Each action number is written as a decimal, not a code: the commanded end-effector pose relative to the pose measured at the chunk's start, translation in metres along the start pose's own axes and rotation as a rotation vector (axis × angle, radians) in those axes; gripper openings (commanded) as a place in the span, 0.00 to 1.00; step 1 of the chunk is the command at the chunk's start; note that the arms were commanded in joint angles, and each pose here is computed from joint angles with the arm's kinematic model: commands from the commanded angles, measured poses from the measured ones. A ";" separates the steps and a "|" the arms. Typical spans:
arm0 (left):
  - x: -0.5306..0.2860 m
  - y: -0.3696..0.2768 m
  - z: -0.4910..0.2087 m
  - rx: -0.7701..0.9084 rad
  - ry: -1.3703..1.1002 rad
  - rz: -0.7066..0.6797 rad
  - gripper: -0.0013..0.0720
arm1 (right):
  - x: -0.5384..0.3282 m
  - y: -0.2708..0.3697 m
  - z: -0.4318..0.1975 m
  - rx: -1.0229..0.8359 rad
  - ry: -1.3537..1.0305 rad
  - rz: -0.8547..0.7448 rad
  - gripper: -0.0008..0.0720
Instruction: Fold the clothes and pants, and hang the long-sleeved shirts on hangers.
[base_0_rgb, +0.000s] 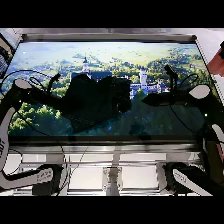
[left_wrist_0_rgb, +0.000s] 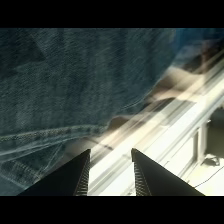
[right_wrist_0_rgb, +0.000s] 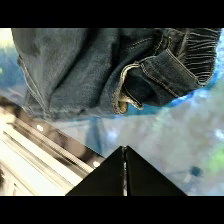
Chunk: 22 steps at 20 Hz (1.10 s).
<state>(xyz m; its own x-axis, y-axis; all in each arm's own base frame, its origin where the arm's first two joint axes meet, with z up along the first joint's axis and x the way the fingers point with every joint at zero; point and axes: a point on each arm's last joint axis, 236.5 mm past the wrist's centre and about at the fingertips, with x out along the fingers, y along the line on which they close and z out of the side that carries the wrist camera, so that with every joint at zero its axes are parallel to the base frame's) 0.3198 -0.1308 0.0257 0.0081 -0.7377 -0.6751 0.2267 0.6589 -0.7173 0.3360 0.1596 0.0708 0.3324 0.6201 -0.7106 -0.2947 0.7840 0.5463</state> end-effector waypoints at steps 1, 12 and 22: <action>0.001 -0.017 -0.003 0.017 0.016 -0.067 0.40 | -0.005 -0.008 -0.011 -0.063 0.091 -0.045 0.03; 0.079 -0.041 -0.047 0.154 0.262 0.165 0.34 | -0.010 0.009 -0.070 -0.016 0.320 0.047 0.03; 0.092 -0.002 0.008 0.386 0.050 0.655 0.34 | 0.000 0.004 -0.101 0.041 0.311 0.054 0.03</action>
<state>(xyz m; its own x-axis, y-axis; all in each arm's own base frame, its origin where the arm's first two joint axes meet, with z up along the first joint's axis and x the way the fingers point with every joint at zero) 0.3027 -0.1919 -0.0379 0.0794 -0.2180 -0.9727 0.5076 0.8486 -0.1488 0.2456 0.1585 0.0295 0.0165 0.6190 -0.7852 -0.2736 0.7581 0.5919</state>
